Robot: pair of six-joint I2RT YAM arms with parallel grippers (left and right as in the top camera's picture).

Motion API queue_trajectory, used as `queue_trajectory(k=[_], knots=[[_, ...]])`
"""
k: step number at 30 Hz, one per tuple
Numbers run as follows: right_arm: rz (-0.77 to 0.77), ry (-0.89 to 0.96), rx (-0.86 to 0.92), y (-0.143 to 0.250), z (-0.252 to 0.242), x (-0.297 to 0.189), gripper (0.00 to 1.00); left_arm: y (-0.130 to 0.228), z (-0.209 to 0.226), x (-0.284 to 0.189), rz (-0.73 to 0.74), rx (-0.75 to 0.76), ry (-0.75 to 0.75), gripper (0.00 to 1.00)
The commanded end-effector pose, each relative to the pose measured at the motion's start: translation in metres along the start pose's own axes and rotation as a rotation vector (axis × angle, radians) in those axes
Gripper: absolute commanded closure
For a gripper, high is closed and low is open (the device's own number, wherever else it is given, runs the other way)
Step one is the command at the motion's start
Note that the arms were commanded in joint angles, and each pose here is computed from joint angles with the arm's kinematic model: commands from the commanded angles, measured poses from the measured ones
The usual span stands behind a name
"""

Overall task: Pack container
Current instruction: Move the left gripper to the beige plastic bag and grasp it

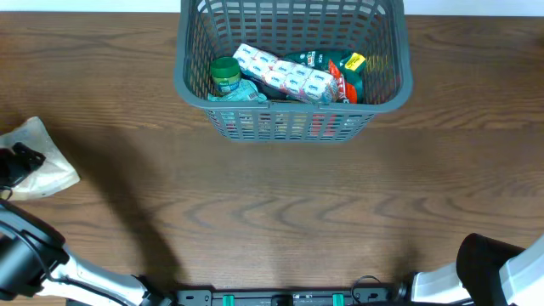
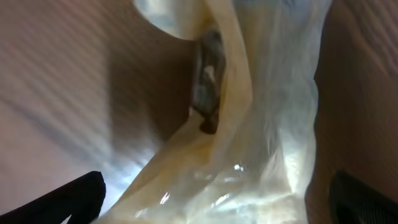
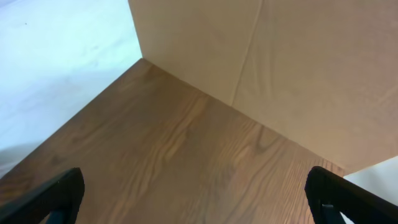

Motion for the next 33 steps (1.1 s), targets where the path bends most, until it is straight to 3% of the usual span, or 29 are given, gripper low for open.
queue_trajectory(k=[1,13,29,30,33], knots=[[-0.002,0.015,0.016,-0.001,-0.002,0.001,0.01,-0.002,-0.002,0.012,-0.002,0.052,0.036,0.01],[-0.002,0.015,0.016,-0.001,-0.002,0.001,0.01,-0.035,0.007,0.010,-0.134,0.029,-0.001,0.01],[-0.002,0.015,0.016,-0.001,-0.002,0.001,0.01,0.002,-0.034,0.086,0.064,0.052,0.125,0.02],[-0.002,0.015,0.016,-0.001,-0.002,0.001,0.01,0.003,-0.038,0.087,0.070,0.059,0.128,0.14],[-0.002,0.015,0.016,-0.001,-0.002,0.001,0.01,0.005,-0.047,0.088,0.083,0.081,0.137,0.88]])
Point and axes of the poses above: each gripper's point midway between its finger pads, its own x axis out along the fingers, its own z axis along the line the jaws close on, y = z × x, the point moved 3 cm from there along -x, back along the fingers, and after that the axes turned 6 degrees about x, right-handed, at the moved point
